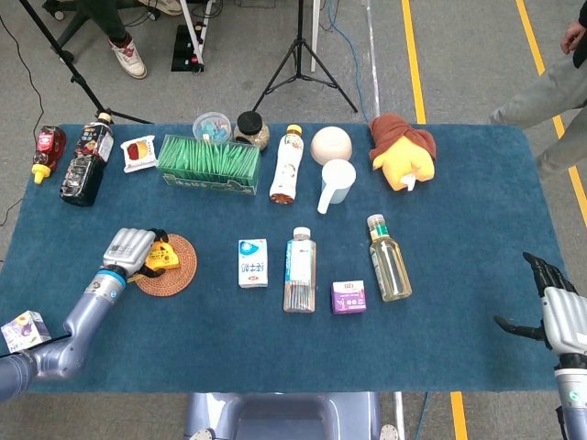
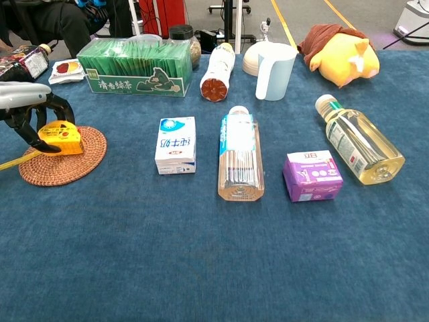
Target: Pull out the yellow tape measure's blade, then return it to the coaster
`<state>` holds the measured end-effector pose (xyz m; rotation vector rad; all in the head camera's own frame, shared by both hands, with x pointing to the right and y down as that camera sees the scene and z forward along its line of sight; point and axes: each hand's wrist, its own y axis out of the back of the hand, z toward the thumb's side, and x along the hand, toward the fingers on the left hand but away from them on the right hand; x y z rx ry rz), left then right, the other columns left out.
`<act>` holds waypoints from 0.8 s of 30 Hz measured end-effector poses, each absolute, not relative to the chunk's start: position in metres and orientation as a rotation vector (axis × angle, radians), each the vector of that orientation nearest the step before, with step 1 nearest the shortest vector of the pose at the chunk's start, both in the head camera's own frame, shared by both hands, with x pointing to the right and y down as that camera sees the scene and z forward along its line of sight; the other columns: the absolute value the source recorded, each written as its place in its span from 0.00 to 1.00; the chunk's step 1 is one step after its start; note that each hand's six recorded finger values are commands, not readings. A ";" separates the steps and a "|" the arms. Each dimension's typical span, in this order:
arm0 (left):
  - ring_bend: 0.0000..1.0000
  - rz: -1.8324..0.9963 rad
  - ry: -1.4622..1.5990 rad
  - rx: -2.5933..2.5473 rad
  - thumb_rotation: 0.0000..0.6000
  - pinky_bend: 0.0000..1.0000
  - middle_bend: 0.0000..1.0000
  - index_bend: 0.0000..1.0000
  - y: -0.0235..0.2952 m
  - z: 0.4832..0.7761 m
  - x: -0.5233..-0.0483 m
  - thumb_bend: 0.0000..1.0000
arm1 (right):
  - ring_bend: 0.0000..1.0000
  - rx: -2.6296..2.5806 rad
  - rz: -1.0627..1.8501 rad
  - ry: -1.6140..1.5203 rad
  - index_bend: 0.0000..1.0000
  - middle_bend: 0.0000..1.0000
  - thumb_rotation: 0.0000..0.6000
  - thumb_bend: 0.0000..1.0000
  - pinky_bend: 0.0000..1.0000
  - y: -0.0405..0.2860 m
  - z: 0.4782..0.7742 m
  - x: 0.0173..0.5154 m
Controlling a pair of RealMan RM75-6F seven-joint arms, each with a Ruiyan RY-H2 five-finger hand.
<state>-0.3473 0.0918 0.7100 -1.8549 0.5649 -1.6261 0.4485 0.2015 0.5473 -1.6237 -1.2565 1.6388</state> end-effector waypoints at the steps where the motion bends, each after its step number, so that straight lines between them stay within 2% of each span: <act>1: 0.46 -1.616 0.565 -1.854 0.99 0.55 0.43 0.54 0.090 0.708 -0.347 0.44 | 0.13 -1.626 1.637 -1.259 0.00 0.13 0.89 0.14 0.19 0.201 0.547 0.448; 11: 0.46 -1.484 0.536 -1.869 0.99 0.56 0.44 0.54 0.069 0.675 -0.332 0.44 | 0.14 -1.669 1.602 -1.276 0.00 0.14 0.89 0.14 0.21 0.197 0.546 0.440; 24: 0.46 -1.255 0.444 -1.968 0.98 0.56 0.45 0.54 0.049 0.622 -0.274 0.43 | 0.17 -1.863 1.425 -1.342 0.00 0.16 0.89 0.14 0.25 0.182 0.542 0.395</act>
